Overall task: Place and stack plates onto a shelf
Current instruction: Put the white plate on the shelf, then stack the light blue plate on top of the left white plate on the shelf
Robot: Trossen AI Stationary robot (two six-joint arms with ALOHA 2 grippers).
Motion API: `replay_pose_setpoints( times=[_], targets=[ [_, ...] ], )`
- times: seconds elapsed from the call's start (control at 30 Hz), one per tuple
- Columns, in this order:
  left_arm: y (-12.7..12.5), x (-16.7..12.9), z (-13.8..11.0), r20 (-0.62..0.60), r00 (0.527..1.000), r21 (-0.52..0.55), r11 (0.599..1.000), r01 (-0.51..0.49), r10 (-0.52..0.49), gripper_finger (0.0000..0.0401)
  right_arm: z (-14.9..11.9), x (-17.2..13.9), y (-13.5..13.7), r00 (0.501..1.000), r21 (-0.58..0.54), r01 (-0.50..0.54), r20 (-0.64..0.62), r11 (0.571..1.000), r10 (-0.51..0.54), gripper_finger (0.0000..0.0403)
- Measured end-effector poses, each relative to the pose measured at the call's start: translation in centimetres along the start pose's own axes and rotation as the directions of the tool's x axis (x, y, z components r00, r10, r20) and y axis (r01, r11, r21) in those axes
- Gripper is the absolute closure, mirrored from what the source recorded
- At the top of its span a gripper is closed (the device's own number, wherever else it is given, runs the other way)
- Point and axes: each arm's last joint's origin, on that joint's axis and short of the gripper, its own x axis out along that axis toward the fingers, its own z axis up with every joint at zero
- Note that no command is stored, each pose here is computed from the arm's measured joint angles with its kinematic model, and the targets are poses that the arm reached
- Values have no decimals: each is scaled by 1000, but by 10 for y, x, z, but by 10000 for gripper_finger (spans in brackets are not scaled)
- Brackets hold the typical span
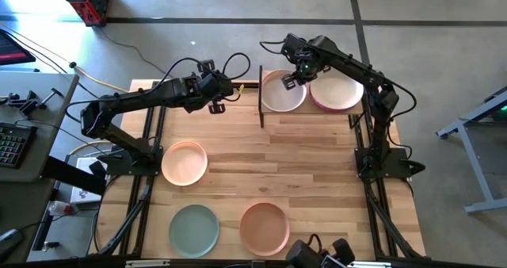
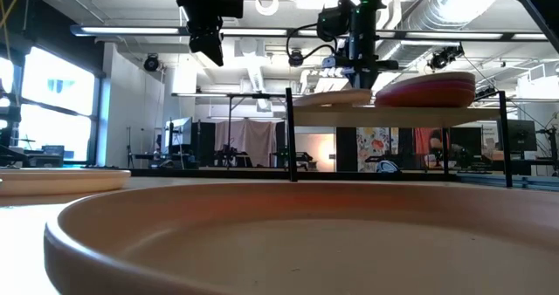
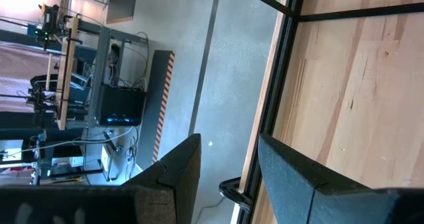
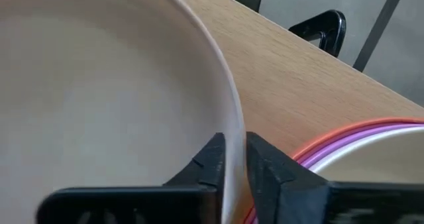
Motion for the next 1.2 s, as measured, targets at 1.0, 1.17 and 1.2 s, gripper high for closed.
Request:
replay_pose_setpoints(
  times=[1.0, 1.17, 1.2],
  targets=[
    [-29, -13, -22, -89, 841, -390, 795, 465, -534, 259, -6, -106, 4, 963, -28, -166, 211, 986, 169, 316],
    [-49, -20, -25, -115, 788, -350, 767, 537, -604, 259, -22, -113, 23, 957, -89, -234, 153, 968, 246, 316],
    [-55, -21, -26, -125, 774, -348, 758, 552, -621, 259, -25, -113, 27, 957, -101, -245, 137, 964, 257, 316]
  ],
)
